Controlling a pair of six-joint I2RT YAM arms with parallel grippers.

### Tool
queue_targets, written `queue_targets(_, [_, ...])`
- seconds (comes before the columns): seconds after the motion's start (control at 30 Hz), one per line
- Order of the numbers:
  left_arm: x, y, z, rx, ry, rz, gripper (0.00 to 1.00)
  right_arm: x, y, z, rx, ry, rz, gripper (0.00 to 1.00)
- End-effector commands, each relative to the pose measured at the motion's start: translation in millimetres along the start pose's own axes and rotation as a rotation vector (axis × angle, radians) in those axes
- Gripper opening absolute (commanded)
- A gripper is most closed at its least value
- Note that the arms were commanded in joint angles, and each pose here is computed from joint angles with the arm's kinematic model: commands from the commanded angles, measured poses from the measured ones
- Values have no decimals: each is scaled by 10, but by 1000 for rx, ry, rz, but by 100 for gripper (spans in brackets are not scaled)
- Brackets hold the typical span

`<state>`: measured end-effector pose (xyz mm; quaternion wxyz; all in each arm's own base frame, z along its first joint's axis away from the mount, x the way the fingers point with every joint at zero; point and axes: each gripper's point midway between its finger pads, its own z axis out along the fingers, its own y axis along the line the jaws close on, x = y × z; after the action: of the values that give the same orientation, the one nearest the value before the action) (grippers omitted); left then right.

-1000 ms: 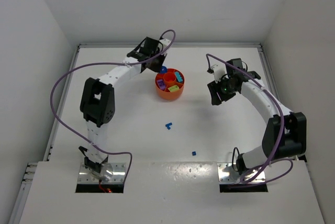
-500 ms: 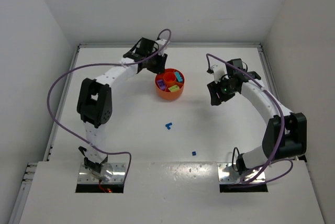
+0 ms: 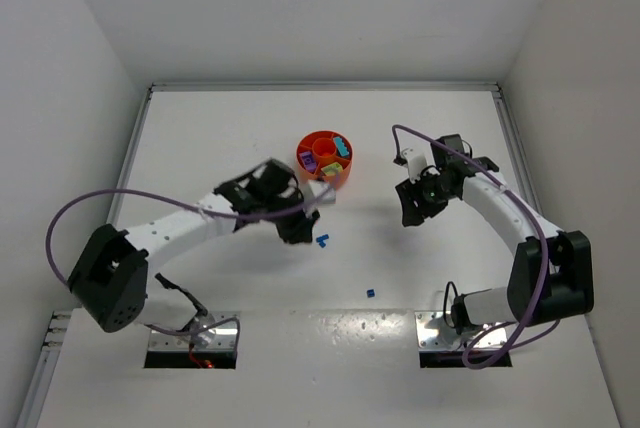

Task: Sort the legos into containers by color

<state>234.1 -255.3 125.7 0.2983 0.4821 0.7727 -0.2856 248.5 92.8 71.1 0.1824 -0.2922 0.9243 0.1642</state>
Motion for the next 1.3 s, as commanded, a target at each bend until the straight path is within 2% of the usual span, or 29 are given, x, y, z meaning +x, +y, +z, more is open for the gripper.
queue_targets(0.0, [275,-319,228,-35,42,16,32,-133,7,-36,12,-67,-5,53])
queue_targets(0.13, [409,-337,393,-72,96,51,29,-48,-2,-26,16,-30,-3,53])
queue_targets(0.17, [316,-348,420,-67,85,62,29,-66,12,-43,10,-41,-17,53])
queue_targets(0.27, [273,-590,497,27,91,125,29,-11,7,-61,27,-40,-28,53])
queue_targets(0.33, [150,-701,558,40,47,171,29,-25,-16,-61,40,-45,-22,53])
queue_targets(0.47, [15,-1049,731,70,47,260,30,22,-140,-64,108,-29,24,53])
queue_targets(0.57, [-130,-1228,834,60,34,253,32,-20,-245,-73,155,-39,61,53])
queue_targets(0.73, [-15,-1377,1186,26,121,195,32,-160,-393,-75,205,-28,93,53])
queue_targets(0.93, [51,-1604,1370,17,176,247,33,-201,-466,-58,218,-20,122,53])
queue_targets(1.07, [130,-1674,1460,28,215,260,36,-146,-504,11,205,28,145,58])
queue_targets(1.17, [174,-1747,1493,42,231,286,42,-158,-489,16,194,32,157,63])
queue_targets(1.27, [197,-1762,1540,52,241,285,44,-143,-499,32,185,35,167,64])
